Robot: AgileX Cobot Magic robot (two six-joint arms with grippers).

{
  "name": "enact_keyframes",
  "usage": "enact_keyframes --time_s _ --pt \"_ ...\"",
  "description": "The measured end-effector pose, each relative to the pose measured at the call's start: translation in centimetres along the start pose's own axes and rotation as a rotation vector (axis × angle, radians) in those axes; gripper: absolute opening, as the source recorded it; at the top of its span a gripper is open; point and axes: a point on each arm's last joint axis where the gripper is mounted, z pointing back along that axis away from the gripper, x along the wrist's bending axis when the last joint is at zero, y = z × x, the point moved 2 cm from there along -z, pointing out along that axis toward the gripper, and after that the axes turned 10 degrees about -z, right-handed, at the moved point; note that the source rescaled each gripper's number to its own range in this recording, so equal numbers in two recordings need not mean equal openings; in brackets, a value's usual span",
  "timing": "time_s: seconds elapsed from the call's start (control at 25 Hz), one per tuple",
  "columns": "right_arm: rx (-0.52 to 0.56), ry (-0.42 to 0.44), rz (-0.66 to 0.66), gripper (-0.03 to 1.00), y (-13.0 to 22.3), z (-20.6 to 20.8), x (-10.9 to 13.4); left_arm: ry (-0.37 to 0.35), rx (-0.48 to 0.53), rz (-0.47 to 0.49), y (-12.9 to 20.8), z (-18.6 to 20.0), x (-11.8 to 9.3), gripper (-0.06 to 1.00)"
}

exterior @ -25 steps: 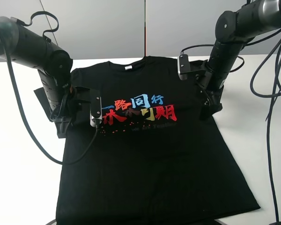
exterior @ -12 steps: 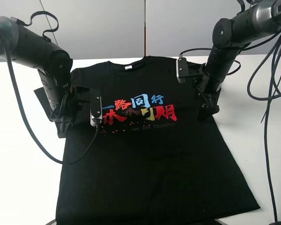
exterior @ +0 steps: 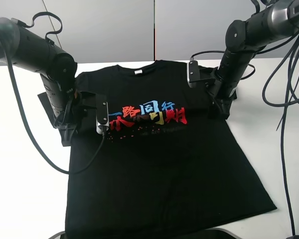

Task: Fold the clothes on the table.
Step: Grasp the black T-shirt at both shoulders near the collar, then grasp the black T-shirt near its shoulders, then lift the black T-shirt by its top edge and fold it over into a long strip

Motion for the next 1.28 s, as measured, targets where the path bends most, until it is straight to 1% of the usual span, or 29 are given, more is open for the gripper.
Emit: enact_keyframes --time_s 0.08,0.12,0.16,0.44,0.52,0.64,0.76,0.88,1.0,1.12,1.28 --pt "0.002 -0.015 0.005 0.06 0.0 0.0 0.2 -0.007 -0.005 0.0 -0.1 0.0 0.1 0.01" --pt "0.0 -0.019 0.004 0.02 0.0 0.0 0.2 -0.009 -0.007 0.0 -0.1 0.0 0.1 0.01" --pt "-0.005 -0.024 0.004 0.01 -0.1 0.0 0.3 -0.012 -0.01 0.0 -0.1 0.0 0.1 0.01" --pt "-0.014 -0.021 0.014 0.0 -0.1 0.4 0.3 -0.058 -0.044 -0.001 -0.5 0.0 0.6 0.01" --pt "-0.026 -0.005 0.015 0.0 -0.2 1.2 0.3 -0.077 -0.059 0.007 -0.6 0.2 0.8 0.01" --pt "-0.059 0.04 0.018 0.0 -0.4 3.4 0.3 -0.107 -0.075 0.038 -0.8 0.9 1.5 0.01" --pt "-0.101 0.087 0.014 0.0 -0.7 5.8 0.5 -0.177 -0.101 0.067 -0.8 3.2 2.6 0.01" --pt "-0.128 0.138 0.018 0.0 -0.6 8.5 0.8 -0.265 -0.11 0.068 -0.4 6.2 3.6 0.01" --pt "-0.143 0.212 0.019 0.0 -0.3 11.5 1.1 -0.367 -0.114 0.081 0.4 9.6 4.4 0.01" --pt "-0.174 0.294 0.02 0.0 0.1 14.7 1.8 -0.449 -0.125 0.093 1.2 12.9 4.5 0.01" --pt "-0.235 0.392 0.012 0.0 0.7 19.0 3.1 -0.535 -0.156 0.123 2.3 17.0 4.3 0.01"
